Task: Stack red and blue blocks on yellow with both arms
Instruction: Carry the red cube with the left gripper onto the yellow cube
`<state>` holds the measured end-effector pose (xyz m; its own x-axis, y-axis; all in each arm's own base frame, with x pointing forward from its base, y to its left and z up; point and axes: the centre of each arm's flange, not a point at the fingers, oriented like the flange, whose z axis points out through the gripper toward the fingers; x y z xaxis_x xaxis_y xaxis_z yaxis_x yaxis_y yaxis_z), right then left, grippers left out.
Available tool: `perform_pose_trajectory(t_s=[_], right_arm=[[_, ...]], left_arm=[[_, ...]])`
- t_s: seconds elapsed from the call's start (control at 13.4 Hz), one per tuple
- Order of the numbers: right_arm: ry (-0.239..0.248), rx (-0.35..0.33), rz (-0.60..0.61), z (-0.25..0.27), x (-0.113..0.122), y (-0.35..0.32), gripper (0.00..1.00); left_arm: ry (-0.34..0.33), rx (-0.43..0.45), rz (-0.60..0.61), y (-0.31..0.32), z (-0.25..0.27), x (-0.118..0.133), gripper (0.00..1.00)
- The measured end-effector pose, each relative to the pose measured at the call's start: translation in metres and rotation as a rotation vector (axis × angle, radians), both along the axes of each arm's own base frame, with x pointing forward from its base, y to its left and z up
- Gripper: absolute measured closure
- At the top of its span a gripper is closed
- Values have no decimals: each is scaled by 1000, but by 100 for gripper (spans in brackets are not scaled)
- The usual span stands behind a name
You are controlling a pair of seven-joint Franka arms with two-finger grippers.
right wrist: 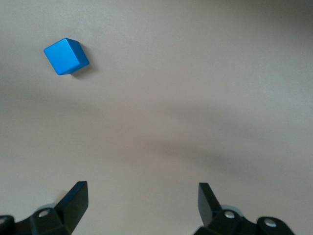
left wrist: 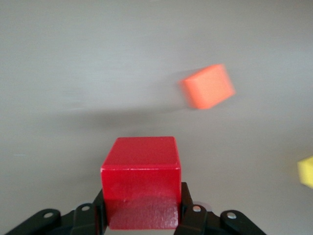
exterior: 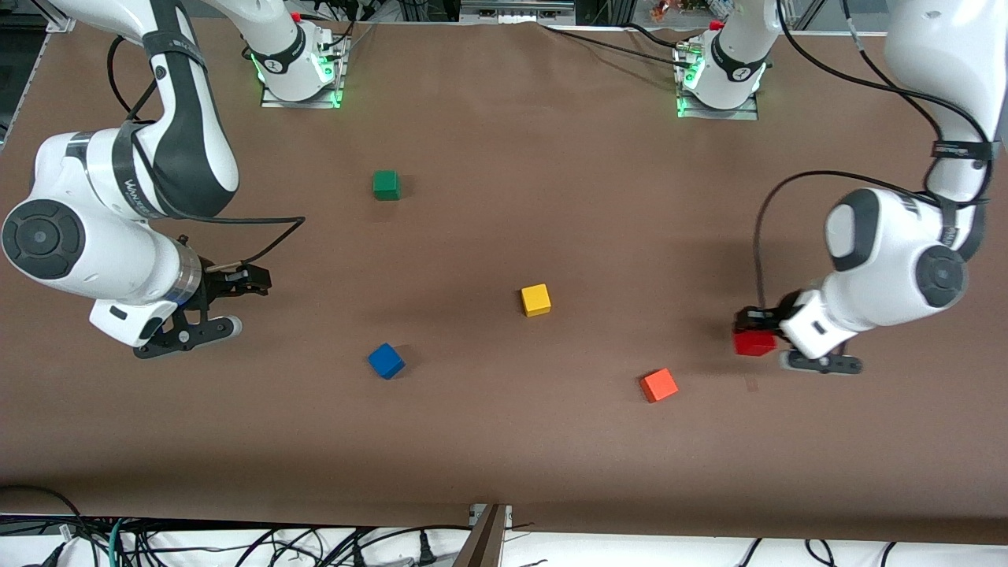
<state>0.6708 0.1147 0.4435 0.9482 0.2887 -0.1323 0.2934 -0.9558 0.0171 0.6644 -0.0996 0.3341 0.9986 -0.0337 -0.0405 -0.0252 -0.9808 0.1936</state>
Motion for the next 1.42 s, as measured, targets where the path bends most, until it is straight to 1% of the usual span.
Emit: perform_pose_trajectory(t_s=[0.3,0.52,0.67,0.82,0.9,1.12,1.27,1.35,1.42], right_arm=[[5,-1,-2,-3,0,-2,0],[9,-2,-4,-6,1,-4,0],[12,-3,-5,-8,2,-4,0],[17,-4,-2,-10,1,-5,0],[22,-3,2,-13,1,-6,0],[48,11,12,-24,1,-27,0],[71,75,17,-36,3,-55,0],[75,101,15,-40,5,-67,0],[74,111,14,-41,6,-71,0]], left_arm=[[33,4,106,-159,7,-25,44],[55,46,182,-237,-11,-45,44],[74,109,227,-275,-41,-65,44],[95,130,265,-306,-63,-83,44],[99,129,286,-318,-67,-87,44],[99,116,337,-339,-70,-86,44],[104,117,348,-340,-76,-83,44],[107,118,353,-339,-80,-82,44],[110,120,358,-338,-83,-80,44]])
